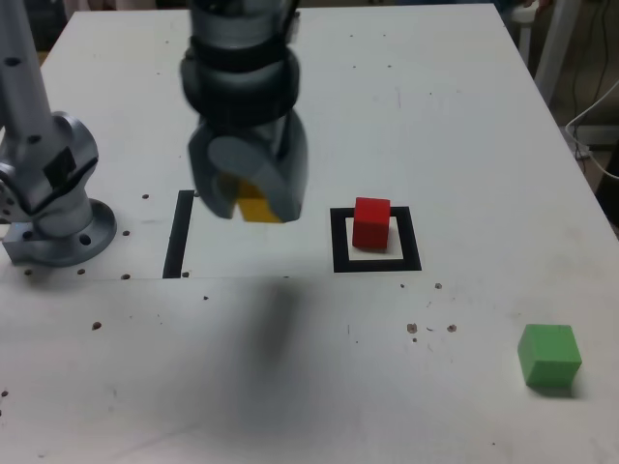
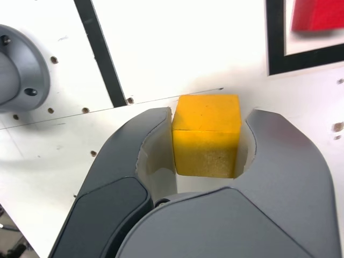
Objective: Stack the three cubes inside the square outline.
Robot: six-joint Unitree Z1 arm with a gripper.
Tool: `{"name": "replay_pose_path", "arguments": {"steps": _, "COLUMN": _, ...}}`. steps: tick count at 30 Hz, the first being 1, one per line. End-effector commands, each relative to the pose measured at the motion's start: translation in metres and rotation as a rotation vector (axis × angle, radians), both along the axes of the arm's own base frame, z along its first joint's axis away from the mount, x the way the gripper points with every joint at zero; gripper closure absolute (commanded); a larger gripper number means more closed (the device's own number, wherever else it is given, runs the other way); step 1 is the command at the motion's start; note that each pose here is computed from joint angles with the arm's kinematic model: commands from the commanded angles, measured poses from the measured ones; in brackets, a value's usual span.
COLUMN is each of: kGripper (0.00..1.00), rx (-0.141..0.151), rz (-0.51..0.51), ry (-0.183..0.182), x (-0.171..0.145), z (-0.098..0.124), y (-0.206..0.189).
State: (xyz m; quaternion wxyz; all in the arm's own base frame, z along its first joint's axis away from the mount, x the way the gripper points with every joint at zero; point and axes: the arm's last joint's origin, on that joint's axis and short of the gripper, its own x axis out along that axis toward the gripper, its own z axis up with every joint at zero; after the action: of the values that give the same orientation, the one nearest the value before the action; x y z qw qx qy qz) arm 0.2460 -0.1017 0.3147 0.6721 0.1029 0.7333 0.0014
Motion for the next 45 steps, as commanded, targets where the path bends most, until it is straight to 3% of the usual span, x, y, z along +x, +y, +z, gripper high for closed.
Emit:
{"name": "replay_pose_path", "arguments": {"steps": 1, "kGripper": 0.67, "rx": -0.016, "rz": 0.012, "ry": 0.008, "x": 0.012, "z": 0.003, "y": 0.010}}
{"name": "replay_pose_path", "arguments": {"steps": 11, "kGripper": 0.67, "rx": -0.080, "rz": 0.067, "ry": 0.030, "x": 0.057, "z": 0.008, "y": 0.054}}
{"name": "replay_pose_path", "arguments": {"steps": 27, "kGripper": 0.67, "rx": -0.076, "rz": 0.105, "ry": 0.077, "x": 0.088, "z": -0.016, "y": 0.075}}
{"name": "replay_pose_path", "arguments": {"steps": 45, "kGripper": 0.67, "rx": -0.138, "rz": 0.103, "ry": 0.087, "x": 0.109, "z": -0.030, "y": 0.085}}
